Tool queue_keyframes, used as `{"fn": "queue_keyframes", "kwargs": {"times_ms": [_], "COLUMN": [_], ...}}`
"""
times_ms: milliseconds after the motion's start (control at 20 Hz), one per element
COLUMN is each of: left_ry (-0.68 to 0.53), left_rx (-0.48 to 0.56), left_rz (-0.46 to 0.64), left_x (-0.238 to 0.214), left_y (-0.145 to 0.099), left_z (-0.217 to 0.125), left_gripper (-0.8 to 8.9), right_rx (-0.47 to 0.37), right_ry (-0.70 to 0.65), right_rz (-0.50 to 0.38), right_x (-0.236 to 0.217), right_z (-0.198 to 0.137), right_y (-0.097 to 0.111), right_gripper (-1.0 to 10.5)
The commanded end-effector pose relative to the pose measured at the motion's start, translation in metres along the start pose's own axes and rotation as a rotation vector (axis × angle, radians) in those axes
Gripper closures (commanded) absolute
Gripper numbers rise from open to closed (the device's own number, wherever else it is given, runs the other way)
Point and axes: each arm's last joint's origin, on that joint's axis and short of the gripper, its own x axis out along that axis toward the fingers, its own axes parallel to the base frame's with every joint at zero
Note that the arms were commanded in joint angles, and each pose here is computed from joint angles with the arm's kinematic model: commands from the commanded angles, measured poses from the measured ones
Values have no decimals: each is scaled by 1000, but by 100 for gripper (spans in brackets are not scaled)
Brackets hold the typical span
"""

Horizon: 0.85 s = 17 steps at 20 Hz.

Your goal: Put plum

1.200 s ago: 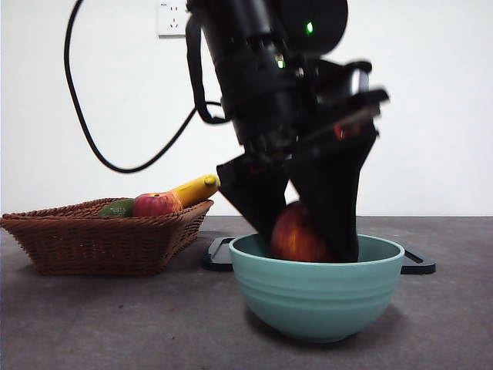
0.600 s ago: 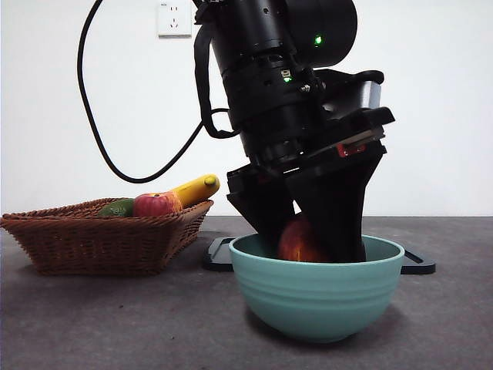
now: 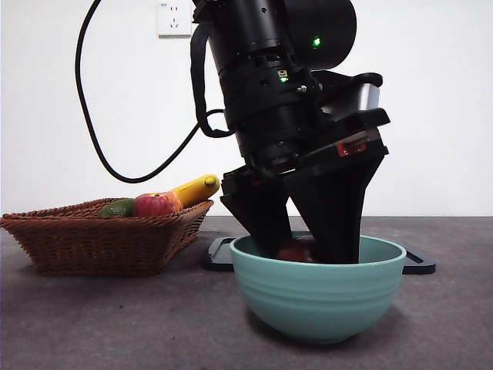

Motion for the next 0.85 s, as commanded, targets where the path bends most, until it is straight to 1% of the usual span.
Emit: {"fn": "queue_keyframes", "kwargs": {"times_ms": [50,200,350,450,600,750,850], "left_ry": [16,-10,-81,-151,-287,-436,-535], "left_rx": [10,-7,-3,-9,-52,-111,-160], "left_rz": [-5,-1,10,24,60,116,160], "left_x": [8,0,-23,-49,-102,-160,-198], "left_y": [-3,-3,-4,-2,6,18,23], "left_z": [3,6,10,10,1,-21,-41], "left_gripper": [437,438,438,438,438,438,439], "right_rx": [-19,-19,-19,-20,-20,-20,-20], "right_ry": [-17,-17,-17,-17,-17,-17,-17], "right_rz": [2,2,2,2,2,2,2], "right_x": [-2,-2,-2,-2,-2,-2,-2], "right_z": [5,5,5,5,5,5,5], "right_y": [1,1,1,1,1,1,1], "right_gripper": [529,529,529,529,529,529,529]}}
